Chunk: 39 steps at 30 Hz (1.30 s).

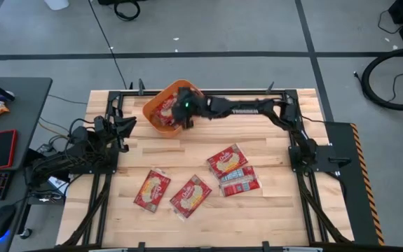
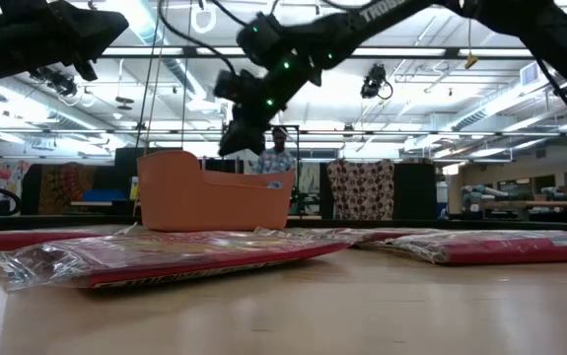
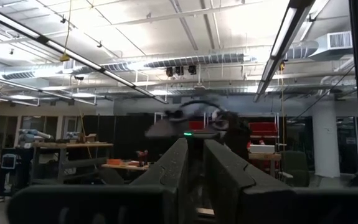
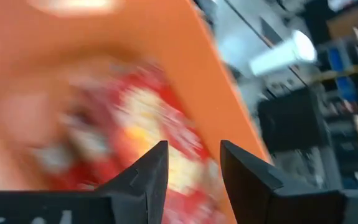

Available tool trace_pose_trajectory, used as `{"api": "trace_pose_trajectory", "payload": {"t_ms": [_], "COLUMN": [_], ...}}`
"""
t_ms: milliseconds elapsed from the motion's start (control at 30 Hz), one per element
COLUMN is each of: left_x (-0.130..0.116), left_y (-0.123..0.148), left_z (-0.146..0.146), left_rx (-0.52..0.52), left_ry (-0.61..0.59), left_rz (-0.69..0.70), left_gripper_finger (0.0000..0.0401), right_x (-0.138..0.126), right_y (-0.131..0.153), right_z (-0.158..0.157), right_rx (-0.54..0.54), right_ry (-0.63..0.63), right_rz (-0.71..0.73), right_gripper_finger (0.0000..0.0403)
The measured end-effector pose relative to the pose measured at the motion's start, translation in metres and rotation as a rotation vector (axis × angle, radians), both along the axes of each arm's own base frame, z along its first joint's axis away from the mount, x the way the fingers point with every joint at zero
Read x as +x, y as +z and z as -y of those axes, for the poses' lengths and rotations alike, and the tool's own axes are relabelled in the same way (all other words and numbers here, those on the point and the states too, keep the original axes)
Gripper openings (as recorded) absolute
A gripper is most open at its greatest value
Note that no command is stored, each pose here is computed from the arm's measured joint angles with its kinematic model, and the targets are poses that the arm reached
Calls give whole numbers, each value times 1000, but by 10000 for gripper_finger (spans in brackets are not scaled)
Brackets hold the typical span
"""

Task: Sort popcorn bags into baskets
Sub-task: Put the red popcorn bag into the orange bin

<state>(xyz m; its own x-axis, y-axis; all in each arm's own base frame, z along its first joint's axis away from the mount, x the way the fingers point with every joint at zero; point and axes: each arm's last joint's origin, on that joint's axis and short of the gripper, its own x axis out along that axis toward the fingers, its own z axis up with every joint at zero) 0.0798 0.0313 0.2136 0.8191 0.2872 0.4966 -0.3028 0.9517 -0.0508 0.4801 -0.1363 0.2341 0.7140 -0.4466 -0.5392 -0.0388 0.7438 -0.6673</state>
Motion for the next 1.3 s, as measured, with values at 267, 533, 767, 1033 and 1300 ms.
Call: {"api": "trace_pose_trajectory", "payload": {"t_ms": [267, 533, 767, 1033, 1300], "left_x": [4, 5, 5, 6, 8], "left_y": [-6, 0, -3, -7, -6], "left_z": [2, 8, 8, 8, 13], "left_rx": [27, -6, -155, -244, -227], "left_ry": [-89, -300, -366, -405, -440], "left_rz": [-106, -244, -248, -275, -275], "left_gripper_finger": [57, 57, 57, 57, 57], "right_x": [13, 22, 27, 44, 54], "right_y": [0, -27, -68, -76, -73], "right_z": [-87, -156, -199, -243, -270], "right_rx": [124, 346, 464, 526, 568], "right_ry": [174, 296, 264, 281, 224], "right_rz": [-2, -15, -79, -56, -88], "right_gripper_finger": [151, 151, 151, 151, 151]}}
